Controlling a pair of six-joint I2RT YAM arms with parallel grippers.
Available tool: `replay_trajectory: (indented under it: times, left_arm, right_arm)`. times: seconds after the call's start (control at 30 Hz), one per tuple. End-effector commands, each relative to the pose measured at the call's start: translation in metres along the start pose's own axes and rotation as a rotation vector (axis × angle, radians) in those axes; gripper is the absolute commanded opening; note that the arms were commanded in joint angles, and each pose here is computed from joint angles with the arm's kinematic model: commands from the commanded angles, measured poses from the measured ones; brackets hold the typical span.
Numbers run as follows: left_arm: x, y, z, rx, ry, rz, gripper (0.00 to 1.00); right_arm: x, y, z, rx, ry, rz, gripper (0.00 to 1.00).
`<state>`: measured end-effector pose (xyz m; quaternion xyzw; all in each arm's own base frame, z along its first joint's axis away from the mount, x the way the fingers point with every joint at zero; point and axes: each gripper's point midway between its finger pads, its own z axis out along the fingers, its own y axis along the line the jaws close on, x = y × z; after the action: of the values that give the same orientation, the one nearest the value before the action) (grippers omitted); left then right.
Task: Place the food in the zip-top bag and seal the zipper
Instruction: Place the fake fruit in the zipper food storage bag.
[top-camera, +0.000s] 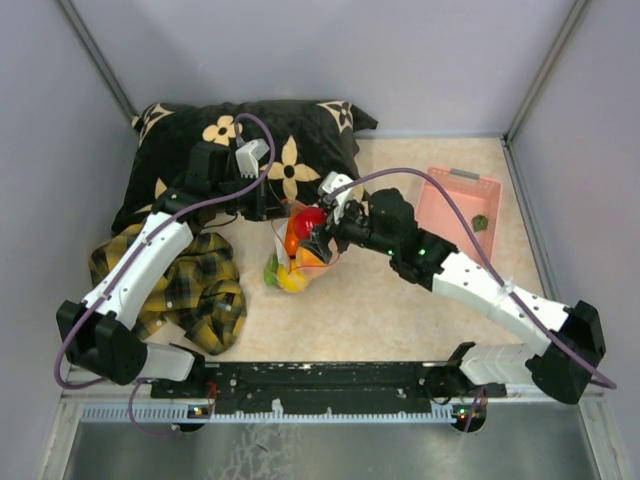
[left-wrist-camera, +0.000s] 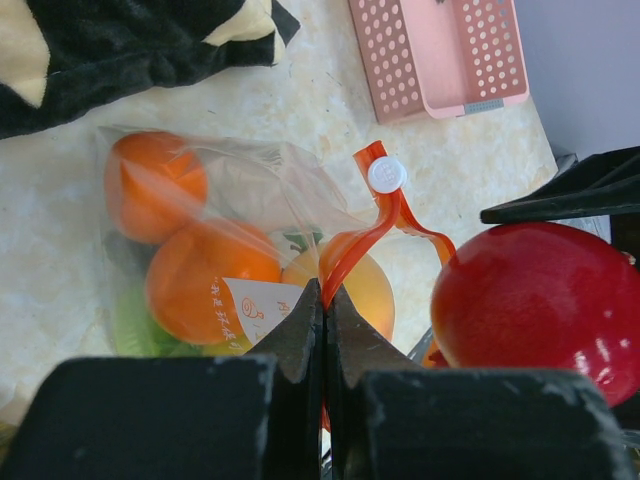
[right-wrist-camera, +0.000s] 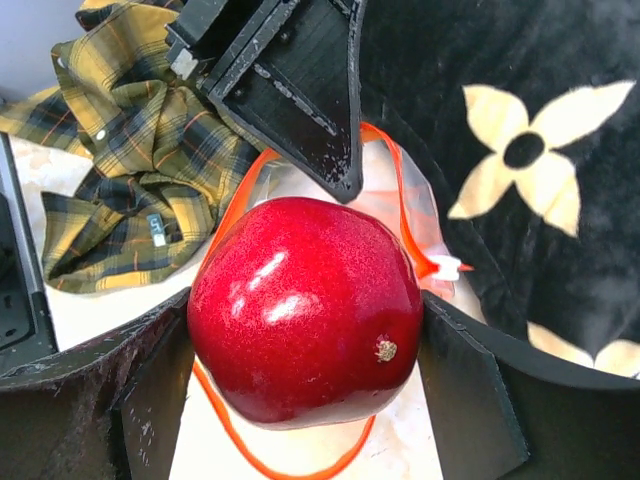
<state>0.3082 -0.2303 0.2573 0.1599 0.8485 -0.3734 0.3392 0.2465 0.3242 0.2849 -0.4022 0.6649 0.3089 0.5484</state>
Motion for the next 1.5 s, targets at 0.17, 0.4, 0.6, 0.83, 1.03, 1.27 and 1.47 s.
replay_trajectory:
  times: [0.17,0.4,0.6,0.83,1.03,1.27,1.47]
  left_arm:
    - [-0.003,-0.003,0.003,0.041,-0.007,0.014,0.0]
    - [-0.003,-0.004,0.003,0.047,-0.005,0.015,0.0]
    - [-0.004,-0.007,0.002,0.055,-0.006,0.023,0.0]
    - [-0.003,-0.012,0.001,0.076,-0.002,0.035,0.0]
    - [-0.002,-0.014,0.002,0.082,0.001,0.038,0.0]
    - [-0.003,-0.012,0.001,0.072,-0.005,0.036,0.0]
    - [-0.003,-0.012,0.001,0.069,-0.005,0.036,0.0]
  right_arm:
    - [-0.007,0.013,0.025,-0.13,-0.089,-0.246,0.58]
    - [0.014,0.014,0.03,-0.176,-0.039,-0.401,0.63]
    - [0.034,-0.005,0.042,-0.126,0.06,-0.474,0.69]
    - [0.027,-0.026,0.052,-0.008,0.059,-0.478,0.91]
    - [0.014,-0.019,0.054,-0.036,0.018,-0.446,0.96]
    - [0.004,-0.017,0.036,-0.028,0.046,-0.379,0.99]
    - [-0.006,-0.013,0.01,-0.005,0.061,-0.3,0.97]
